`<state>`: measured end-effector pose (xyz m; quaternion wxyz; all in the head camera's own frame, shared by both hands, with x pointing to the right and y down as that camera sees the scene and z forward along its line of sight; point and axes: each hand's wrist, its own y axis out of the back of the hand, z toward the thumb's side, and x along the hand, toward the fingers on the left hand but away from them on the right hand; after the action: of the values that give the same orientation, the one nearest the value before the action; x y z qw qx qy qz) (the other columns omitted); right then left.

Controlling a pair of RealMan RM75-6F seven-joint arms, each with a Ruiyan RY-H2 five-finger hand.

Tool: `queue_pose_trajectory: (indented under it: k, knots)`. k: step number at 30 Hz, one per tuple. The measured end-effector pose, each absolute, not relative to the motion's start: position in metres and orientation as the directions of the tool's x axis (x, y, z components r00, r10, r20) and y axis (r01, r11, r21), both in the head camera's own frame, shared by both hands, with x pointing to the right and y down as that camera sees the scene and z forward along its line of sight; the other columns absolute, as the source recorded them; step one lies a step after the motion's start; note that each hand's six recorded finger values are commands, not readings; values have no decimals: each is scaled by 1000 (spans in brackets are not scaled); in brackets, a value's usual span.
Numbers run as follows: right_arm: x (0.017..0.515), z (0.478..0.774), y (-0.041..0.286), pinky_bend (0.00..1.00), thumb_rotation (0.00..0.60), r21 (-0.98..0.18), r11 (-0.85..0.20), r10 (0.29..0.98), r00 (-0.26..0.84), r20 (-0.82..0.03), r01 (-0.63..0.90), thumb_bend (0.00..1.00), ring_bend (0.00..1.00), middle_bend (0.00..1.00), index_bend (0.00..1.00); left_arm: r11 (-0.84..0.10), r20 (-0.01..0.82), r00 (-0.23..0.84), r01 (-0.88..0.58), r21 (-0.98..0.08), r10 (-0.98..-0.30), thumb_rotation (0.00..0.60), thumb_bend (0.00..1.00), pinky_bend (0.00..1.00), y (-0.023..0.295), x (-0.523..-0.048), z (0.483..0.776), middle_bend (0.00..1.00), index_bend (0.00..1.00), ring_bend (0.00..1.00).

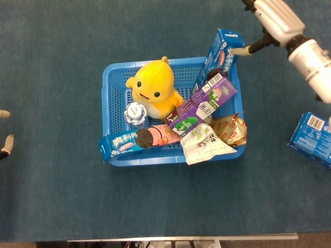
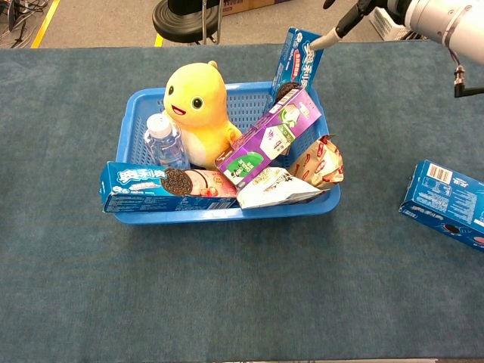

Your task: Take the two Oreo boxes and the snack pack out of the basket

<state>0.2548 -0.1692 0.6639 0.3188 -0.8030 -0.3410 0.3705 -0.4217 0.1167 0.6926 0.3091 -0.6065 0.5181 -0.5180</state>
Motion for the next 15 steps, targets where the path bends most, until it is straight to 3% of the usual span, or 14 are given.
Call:
queue_pose_trajectory:
  k: [15]
  knots:
    - [231,691,-182,270,600,-568,-690,723,473,-503,449,0,73,188,67,-267,311,-89,-328,-906,-946,600,344,358,122,-431,695,192,318,109]
